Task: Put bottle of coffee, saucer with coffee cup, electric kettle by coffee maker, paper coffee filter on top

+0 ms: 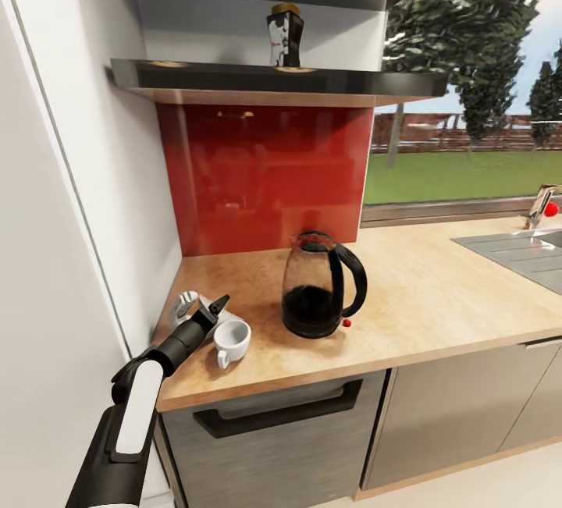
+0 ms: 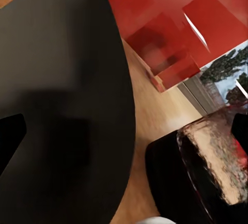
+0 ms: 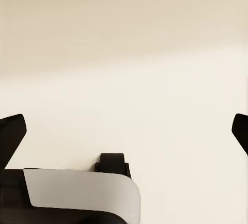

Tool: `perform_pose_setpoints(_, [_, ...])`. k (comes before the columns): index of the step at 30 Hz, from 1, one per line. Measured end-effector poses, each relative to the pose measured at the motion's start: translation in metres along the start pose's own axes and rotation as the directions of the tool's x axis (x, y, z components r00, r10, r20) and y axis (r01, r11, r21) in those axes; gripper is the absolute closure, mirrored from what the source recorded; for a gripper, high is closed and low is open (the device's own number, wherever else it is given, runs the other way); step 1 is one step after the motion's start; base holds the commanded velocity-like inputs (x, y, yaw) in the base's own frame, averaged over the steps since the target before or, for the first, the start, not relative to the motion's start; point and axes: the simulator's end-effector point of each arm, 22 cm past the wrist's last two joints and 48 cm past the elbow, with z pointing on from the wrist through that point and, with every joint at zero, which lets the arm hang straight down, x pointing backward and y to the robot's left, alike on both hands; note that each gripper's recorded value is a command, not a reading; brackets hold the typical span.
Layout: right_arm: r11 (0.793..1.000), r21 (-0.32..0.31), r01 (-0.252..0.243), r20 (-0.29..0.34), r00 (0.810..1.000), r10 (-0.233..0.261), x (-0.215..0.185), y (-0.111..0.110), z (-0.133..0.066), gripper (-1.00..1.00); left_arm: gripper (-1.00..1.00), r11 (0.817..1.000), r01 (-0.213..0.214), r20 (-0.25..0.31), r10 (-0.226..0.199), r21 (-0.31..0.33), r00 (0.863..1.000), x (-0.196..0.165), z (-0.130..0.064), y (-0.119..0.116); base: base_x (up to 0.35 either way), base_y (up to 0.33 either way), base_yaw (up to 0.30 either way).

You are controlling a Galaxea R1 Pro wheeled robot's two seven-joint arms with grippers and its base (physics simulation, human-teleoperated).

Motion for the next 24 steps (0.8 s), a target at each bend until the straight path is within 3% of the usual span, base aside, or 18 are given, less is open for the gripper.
perform_pose_setpoints(24, [1.0,0.0,0.0,0.0,1.0,0.0,0.0,0.0,0.0,-1.0,-1.0,1.0,0.0,0.0,0.0,-0.001,1.0,0.0,0.0001,0.0002,0.002,-0.003,0.0])
